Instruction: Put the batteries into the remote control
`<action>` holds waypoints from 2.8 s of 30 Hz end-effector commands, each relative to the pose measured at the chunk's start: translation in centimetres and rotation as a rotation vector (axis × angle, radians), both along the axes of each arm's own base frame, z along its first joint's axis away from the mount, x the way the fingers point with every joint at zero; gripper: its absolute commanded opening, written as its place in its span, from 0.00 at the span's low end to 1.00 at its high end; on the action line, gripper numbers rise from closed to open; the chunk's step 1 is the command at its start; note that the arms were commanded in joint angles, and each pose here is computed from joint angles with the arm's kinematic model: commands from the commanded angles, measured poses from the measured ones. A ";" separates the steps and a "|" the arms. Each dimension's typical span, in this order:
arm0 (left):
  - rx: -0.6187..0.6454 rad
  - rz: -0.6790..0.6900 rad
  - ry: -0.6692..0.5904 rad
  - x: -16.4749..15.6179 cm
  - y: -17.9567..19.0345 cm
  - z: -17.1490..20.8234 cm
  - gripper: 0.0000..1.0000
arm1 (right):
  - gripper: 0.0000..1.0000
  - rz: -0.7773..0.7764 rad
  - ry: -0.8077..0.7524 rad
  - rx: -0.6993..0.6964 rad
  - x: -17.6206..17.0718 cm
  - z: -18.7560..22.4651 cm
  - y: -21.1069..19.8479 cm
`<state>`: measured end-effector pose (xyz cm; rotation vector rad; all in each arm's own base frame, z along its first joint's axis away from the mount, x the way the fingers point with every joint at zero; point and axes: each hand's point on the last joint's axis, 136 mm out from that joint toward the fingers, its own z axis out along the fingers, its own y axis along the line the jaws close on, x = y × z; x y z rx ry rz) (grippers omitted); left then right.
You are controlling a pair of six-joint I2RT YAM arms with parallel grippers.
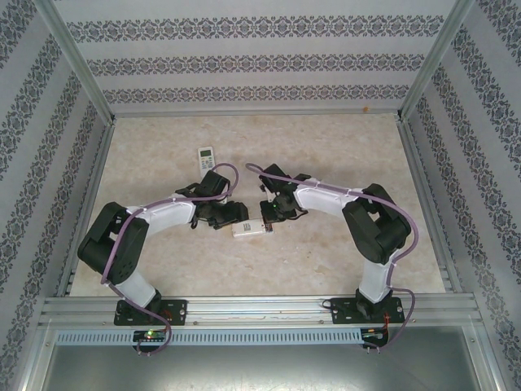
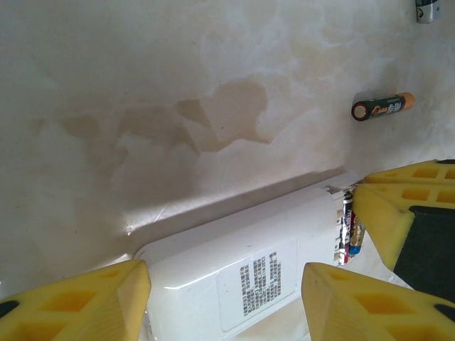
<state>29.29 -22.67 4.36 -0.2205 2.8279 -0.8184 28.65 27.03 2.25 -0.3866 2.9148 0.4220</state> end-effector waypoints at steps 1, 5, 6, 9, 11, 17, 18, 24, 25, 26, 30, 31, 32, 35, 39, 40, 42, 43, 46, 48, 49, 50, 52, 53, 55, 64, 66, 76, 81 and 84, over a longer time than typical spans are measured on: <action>-0.011 -0.030 0.059 -1.9 -0.9 -0.6 0.60 | 0.00 0.034 0.129 -0.070 -4.4 -4.7 -0.3; -0.020 -0.046 0.060 -2.1 -1.1 -0.6 0.60 | 0.07 0.034 0.128 -0.056 -4.3 -3.6 -0.2; -0.018 -0.050 0.060 -2.2 -1.0 -0.7 0.60 | 0.10 0.028 0.123 -0.048 -4.0 -3.1 -0.2; -0.015 -0.065 0.059 -2.4 -1.0 -0.6 0.60 | 0.13 0.009 0.095 -0.027 -3.3 -1.6 0.0; -0.007 -0.072 0.056 -2.5 -0.8 -0.6 0.60 | 0.15 0.003 0.079 -0.016 -2.8 -0.9 0.1; -0.012 -0.077 0.054 -2.6 -0.9 -0.7 0.60 | 0.20 0.002 0.071 0.002 -1.9 0.2 0.4; -0.014 -0.074 0.052 -2.5 -0.9 -0.7 0.60 | 0.20 0.000 0.071 0.008 -1.9 0.3 0.5; -0.019 -0.072 0.057 -2.6 -0.9 -0.9 0.60 | 0.23 -0.017 0.050 0.039 -1.0 1.9 0.8; -0.017 -0.073 0.057 -2.6 -0.9 -1.0 0.60 | 0.24 -0.020 0.045 0.043 -0.8 2.2 0.8; -0.017 -0.073 0.058 -2.6 -0.9 -1.0 0.60 | 0.25 -0.022 0.041 0.046 -0.6 2.5 0.8; -0.020 -0.076 0.059 -2.5 -1.0 -1.1 0.60 | 0.28 -0.031 0.025 0.050 -0.2 3.1 0.7; -0.020 -0.078 0.058 -2.5 -1.1 -1.0 0.60 | 0.28 -0.032 0.021 0.052 -0.1 3.3 0.6; -0.021 -0.079 0.056 -2.4 -1.1 -1.0 0.60 | 0.29 -0.036 0.022 0.053 0.0 3.4 0.6; -0.021 -0.082 0.057 -2.4 -1.2 -1.0 0.60 | 0.30 -0.036 0.019 0.056 -0.1 3.7 0.5; -0.023 -0.084 0.059 -2.3 -1.3 -1.1 0.60 | 0.30 -0.045 0.013 0.061 -0.1 4.1 0.2; -0.024 -0.084 0.061 -2.3 -1.3 -1.1 0.60 | 0.31 -0.048 0.013 0.059 -0.1 4.1 0.2; -0.024 -0.084 0.060 -2.2 -1.3 -1.1 0.60 | 0.31 -0.052 0.005 0.048 -0.1 4.1 -0.1; -0.024 -0.083 0.059 -2.2 -1.3 -1.1 0.60 | 0.33 -0.058 0.003 0.042 -0.1 4.1 -0.3; -0.025 -0.085 0.060 -2.1 -1.4 -1.2 0.60 | 0.37 -0.069 0.005 0.029 0.0 3.9 -0.8; -0.025 -0.085 0.064 -2.1 -1.5 -1.2 0.60 | 0.40 -0.075 0.010 0.032 -0.1 3.9 -1.0; -0.027 -0.085 0.062 -2.1 -1.5 -1.1 0.60 | 0.40 -0.078 0.011 0.035 -0.1 3.9 -1.0; -0.025 -0.085 0.064 -2.1 -1.5 -1.2 0.60 | 0.41 -0.080 0.013 0.040 -0.1 4.0 -1.1; -0.027 -0.084 0.060 -2.0 -1.5 -1.1 0.60 | 0.41 -0.084 0.013 0.058 0.0 4.2 -1.0; -0.026 -0.087 0.060 -2.0 -1.5 -1.1 0.60 | 0.41 -0.089 0.014 0.061 0.0 4.3 -1.1; -0.026 -0.088 0.061 -2.0 -1.6 -1.1 0.60 | 0.39 -0.092 0.014 0.062 -0.1 4.4 -1.3; -0.033 -0.083 0.064 -1.7 -1.8 -1.3 0.60 | 0.32 -0.088 0.046 0.053 -1.4 3.2 -1.8; -0.034 -0.083 0.067 -1.7 -1.8 -1.4 0.60 | 0.31 -0.102 0.031 0.031 -1.0 3.1 -2.1; -0.028 -0.089 0.062 -1.7 -1.8 -1.1 0.60 | 0.52 -0.363 -0.053 -0.306 -0.2 3.1 -11.4; -0.031 -0.083 0.062 -1.9 -1.7 -1.2 0.60 | 0.83 -0.486 0.001 -0.299 -1.5 1.6 -15.7; -0.036 -0.082 0.067 -1.9 -1.8 -1.4 0.60 | 0.81 -0.515 0.092 -0.256 -2.2 -0.2 -16.7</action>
